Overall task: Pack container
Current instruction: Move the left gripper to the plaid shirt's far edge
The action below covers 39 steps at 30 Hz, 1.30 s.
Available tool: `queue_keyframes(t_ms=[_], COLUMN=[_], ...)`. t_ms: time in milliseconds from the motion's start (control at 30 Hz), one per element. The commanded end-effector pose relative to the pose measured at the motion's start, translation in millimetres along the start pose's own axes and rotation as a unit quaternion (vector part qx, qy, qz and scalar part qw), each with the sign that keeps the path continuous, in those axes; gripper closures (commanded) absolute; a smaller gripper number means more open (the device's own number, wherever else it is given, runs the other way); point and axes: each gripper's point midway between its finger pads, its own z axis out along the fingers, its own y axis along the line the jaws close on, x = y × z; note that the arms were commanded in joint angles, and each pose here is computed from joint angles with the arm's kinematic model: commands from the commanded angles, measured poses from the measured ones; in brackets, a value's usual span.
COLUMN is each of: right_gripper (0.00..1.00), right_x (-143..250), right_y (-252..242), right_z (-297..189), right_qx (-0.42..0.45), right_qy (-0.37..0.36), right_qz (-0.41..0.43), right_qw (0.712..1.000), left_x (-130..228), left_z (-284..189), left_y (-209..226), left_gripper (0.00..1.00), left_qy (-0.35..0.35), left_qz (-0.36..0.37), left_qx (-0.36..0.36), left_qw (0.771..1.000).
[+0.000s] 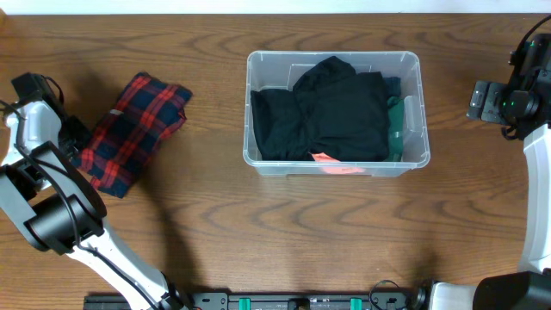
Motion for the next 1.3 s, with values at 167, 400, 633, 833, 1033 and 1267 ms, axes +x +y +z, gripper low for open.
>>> queue_keyframes(t_ms=[167, 400, 633, 833, 1033, 1267], right_gripper=[0.01, 0.01, 0.01, 0.01, 0.01, 0.01], right_x=[-1.6, -1.7, -1.6, -1.7, -1.6, -1.7], right_y=[-3.3, -3.3, -3.3, -3.3, -3.3, -3.3], right_z=[-1.0, -1.0, -1.0, -1.0, -1.0, -1.0], right_qx=[0.007, 0.007, 0.007, 0.007, 0.007, 0.007], right_qy=[-0.002, -0.002, -0.002, -0.002, -0.002, -0.002], right_qz=[0.006, 0.006, 0.006, 0.006, 0.006, 0.006], right_qw=[1.000, 1.000, 1.000, 1.000, 1.000, 1.000], left_x=[28.4, 51.8, 85.4, 96.7, 105.7, 120.5], left_z=[0.9, -5.5, -15.9, -28.8, -55.0, -77.5], left_y=[-21.1, -33.1, -31.9, -51.6, -95.6, -133.6], left_gripper=[0.90, 0.90, 0.94, 0.94, 0.94, 0.94], left_qy=[0.061, 0.114, 0.189, 0.222, 0.250, 0.269], left_qz=[0.023, 0.007, -0.019, -0.032, -0.016, 0.014], left_qx=[0.069, 0.109, 0.108, 0.170, 0.292, 0.349], left_qw=[0.996, 0.988, 0.976, 0.960, 0.923, 0.897])
